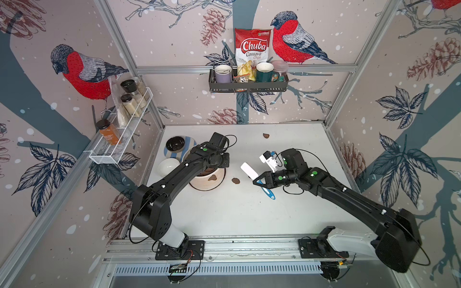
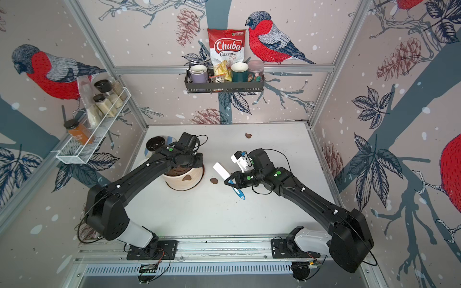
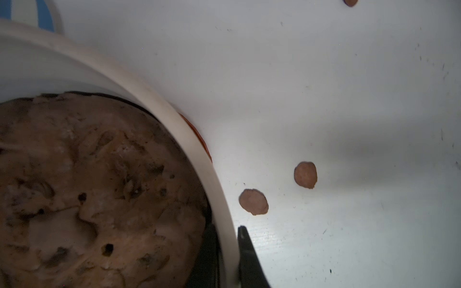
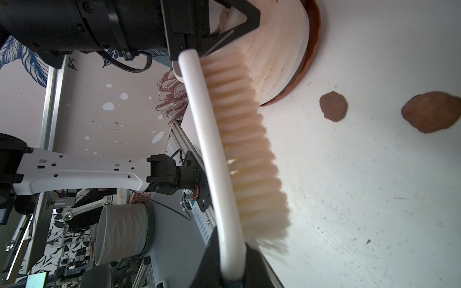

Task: Scrub the dried mud off the ceramic pot
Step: Rotate the pot on the tray.

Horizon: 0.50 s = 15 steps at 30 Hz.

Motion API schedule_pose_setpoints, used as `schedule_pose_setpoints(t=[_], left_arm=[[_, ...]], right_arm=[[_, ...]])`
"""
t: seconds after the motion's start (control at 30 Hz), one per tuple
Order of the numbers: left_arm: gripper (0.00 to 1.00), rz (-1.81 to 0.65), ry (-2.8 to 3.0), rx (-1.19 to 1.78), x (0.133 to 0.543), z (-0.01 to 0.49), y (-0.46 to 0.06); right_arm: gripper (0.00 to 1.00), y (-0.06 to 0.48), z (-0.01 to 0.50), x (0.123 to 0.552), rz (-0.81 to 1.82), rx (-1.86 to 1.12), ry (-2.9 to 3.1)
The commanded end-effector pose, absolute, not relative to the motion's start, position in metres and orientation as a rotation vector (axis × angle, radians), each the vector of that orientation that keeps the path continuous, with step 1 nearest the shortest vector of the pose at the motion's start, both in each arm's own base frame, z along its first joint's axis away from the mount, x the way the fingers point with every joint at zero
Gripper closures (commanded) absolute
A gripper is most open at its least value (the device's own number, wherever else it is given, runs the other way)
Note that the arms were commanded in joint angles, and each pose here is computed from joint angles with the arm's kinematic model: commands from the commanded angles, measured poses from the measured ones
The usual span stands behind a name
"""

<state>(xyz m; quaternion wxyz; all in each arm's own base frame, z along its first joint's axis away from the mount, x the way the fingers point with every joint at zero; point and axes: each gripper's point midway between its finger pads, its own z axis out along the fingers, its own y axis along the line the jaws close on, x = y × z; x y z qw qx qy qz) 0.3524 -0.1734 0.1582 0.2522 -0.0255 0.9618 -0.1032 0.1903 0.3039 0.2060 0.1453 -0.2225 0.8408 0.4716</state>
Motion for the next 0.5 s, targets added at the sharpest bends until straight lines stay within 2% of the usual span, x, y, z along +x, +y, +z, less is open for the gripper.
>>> schedule_pose_setpoints(t=[0.0,0.27,0.47], left_arm=[[1.00,-0.251,2.618,-0.540,0.344,0.146,-0.145],[0.99,-0.463,2.427,-0.890,0.371,0.158,-0.141],[0.80,-0.618,2.375,-0.896,0.389,0.185,-0.155]], right_arm=[[1.00,0.310,0.212,0.191,1.374,-0.664,2.384],[1.00,0.332,0.193,0.178,1.391,-0.750,2.448],[1.00,0.368,0.194,0.162,1.489,-0.831,2.442]])
